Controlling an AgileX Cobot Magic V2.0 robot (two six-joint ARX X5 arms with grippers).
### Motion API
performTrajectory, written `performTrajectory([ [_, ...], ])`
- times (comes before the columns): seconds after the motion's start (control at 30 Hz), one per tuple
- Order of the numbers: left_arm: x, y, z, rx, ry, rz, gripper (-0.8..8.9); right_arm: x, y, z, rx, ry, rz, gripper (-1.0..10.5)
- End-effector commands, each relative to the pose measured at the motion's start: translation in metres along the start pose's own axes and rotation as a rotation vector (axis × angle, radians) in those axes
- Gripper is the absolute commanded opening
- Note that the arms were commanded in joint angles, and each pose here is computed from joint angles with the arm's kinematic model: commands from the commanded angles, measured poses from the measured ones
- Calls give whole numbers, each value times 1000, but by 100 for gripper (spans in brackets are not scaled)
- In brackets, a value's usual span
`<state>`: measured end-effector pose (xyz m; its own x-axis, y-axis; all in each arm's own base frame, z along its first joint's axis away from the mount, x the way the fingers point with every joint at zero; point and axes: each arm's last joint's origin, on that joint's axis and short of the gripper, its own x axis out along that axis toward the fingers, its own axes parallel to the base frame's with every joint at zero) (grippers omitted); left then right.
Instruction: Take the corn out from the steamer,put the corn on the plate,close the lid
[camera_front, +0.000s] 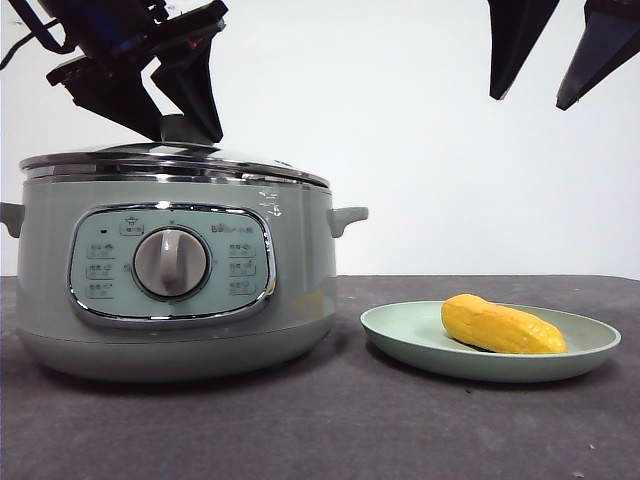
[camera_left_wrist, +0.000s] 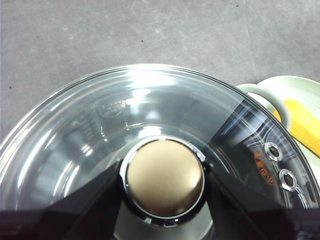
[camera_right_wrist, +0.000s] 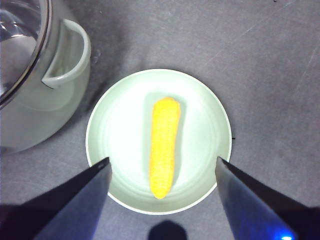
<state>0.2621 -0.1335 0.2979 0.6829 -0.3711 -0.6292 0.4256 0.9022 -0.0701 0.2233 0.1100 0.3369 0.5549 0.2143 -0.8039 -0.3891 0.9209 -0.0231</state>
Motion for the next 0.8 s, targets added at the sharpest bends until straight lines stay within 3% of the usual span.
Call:
performTrajectory([
  [0.03,10,-1,-1,-4,18,-10,0,2,0,-1,9,7,-5,346],
  [0.1,11,-1,-2,-4,35,-8,46,2,0,-1,9,7,-5,346],
  [0.2,10,-1,-2,-4,37,-8,344,2,0,-1,9,7,-5,346],
  [0.27,10,-1,-3,-5,40,-8,442,2,0,-1,9,8,-5,346],
  [0.53,0,-1,1,-4,3,-5,440,2,0,-1,8,10,-4,346],
  [0.8,-65,-3,11,-1,-175,-20,437,-1,0,1,5,-31,0,343],
])
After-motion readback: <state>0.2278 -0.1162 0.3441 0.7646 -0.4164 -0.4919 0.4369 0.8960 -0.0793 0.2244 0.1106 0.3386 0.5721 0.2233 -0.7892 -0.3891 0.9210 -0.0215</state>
